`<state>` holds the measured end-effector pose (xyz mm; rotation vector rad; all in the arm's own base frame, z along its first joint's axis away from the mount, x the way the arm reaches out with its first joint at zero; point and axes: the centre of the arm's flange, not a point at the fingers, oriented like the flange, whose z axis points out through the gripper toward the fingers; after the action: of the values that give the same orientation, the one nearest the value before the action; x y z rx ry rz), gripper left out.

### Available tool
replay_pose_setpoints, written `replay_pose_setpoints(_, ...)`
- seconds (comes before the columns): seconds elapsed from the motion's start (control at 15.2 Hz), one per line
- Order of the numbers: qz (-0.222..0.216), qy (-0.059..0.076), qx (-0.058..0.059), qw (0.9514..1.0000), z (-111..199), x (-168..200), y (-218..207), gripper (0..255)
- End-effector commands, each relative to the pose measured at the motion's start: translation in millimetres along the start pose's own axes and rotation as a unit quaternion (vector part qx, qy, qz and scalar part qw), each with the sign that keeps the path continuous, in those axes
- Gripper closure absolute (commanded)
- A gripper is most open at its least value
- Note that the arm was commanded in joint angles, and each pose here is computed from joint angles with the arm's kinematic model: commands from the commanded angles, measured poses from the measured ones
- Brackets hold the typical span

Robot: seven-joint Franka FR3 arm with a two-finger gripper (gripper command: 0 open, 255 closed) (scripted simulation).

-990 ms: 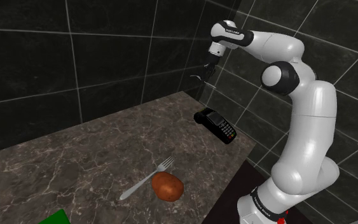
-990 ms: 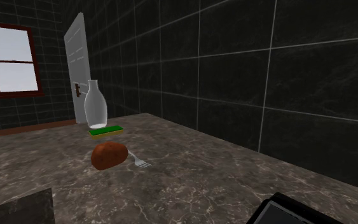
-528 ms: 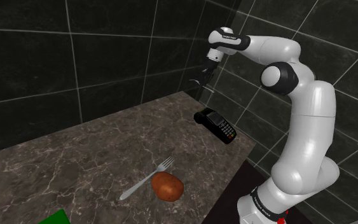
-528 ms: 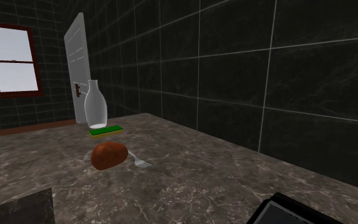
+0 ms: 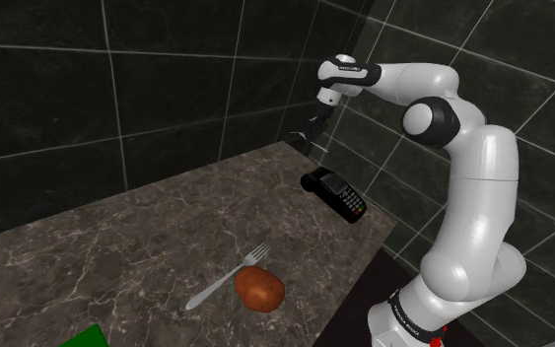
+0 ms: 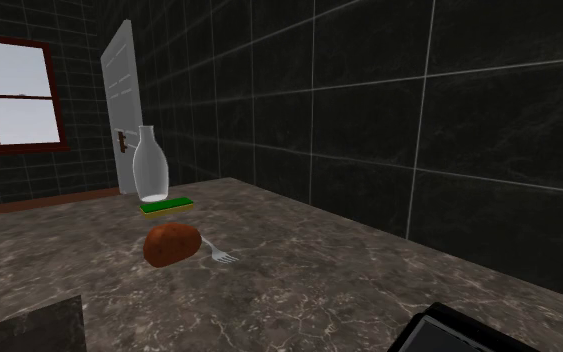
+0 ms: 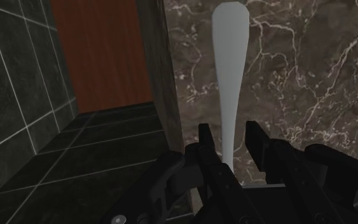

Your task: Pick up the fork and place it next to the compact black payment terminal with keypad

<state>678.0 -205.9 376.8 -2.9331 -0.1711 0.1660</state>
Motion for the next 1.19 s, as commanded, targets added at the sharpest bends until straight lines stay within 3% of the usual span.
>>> replay_pose_setpoints(0.0,0.0,0.0,0.0,1.0,9.7,0.3,1.9,255)
replay_pose_setpoints(0.53,0.0,0.0,0.0,1.0,54.4,4.9,11.3,255)
replay_pose_setpoints(1.06,0.0,0.0,0.0,1.0,54.4,4.9,11.3,255)
replay_pose_setpoints(1.12,0.0,0.0,0.0,1.0,54.4,4.9,11.3,0)
